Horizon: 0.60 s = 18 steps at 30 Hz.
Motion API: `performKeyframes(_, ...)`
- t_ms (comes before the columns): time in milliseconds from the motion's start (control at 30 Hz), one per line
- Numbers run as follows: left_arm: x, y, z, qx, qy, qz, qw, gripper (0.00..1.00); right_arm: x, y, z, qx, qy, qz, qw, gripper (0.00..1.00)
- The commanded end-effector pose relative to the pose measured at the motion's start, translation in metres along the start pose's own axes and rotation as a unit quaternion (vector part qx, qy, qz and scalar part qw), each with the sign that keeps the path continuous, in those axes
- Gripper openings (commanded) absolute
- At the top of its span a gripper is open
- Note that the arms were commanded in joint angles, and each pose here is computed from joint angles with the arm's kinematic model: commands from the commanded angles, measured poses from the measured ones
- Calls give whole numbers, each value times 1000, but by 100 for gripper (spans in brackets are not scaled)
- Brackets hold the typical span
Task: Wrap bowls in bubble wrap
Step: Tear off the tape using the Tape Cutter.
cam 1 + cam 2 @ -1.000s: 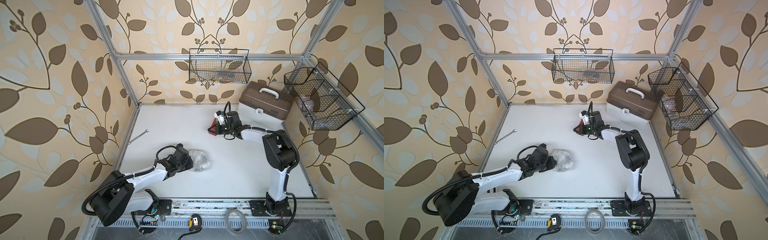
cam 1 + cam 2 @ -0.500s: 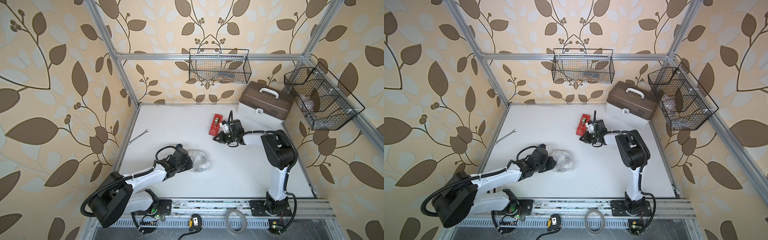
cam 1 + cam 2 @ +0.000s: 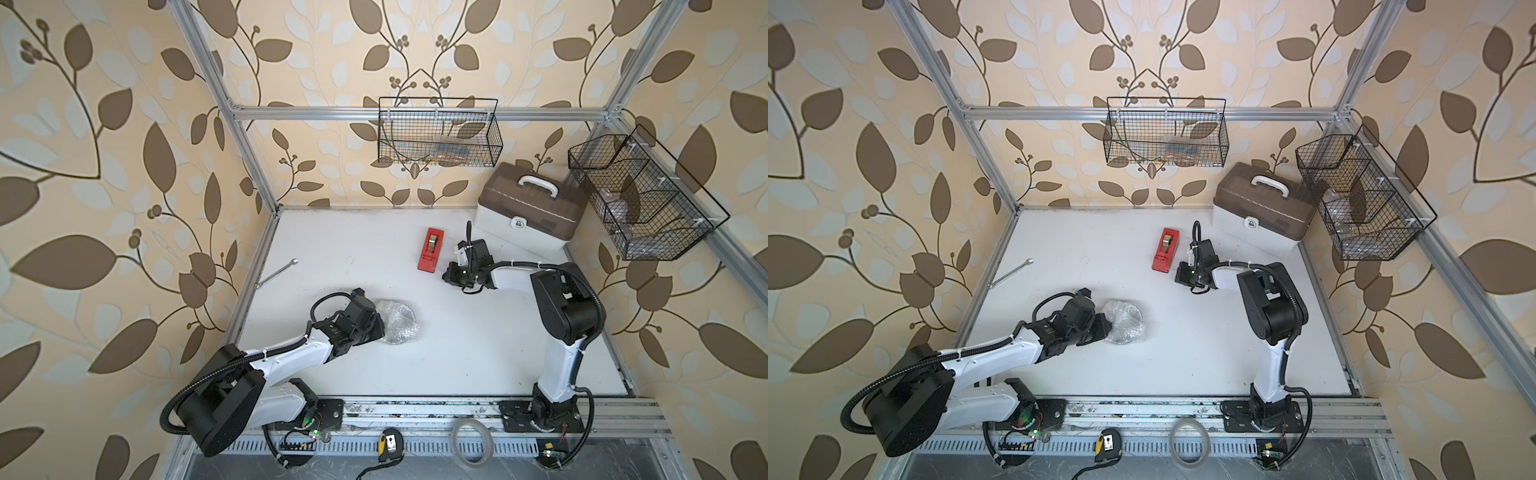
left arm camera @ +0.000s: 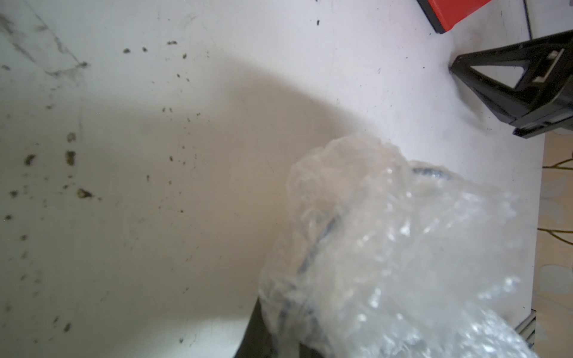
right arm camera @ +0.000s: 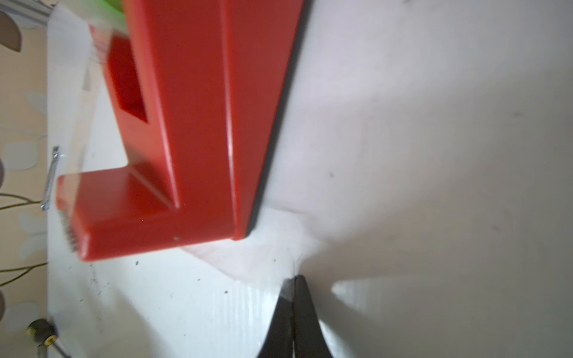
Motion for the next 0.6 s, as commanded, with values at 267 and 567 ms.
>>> performKeyframes(267, 13, 20, 33, 20, -65, 40, 997, 0, -74, 34, 39, -43, -52, 12, 998, 0)
performKeyframes(567, 12, 19, 31, 10, -58, 35, 998, 0, -138, 83, 155, -86, -223, 24, 971, 0)
Point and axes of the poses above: each gripper's point midway between its finger pads, its own x axis out along the fingers, its own z axis along the line the jaws close on, y = z × x, the point moved 1 cm from there along -x, back along the fingers, and after that the axes turned 4 degrees about -x, right-handed, at the moved point
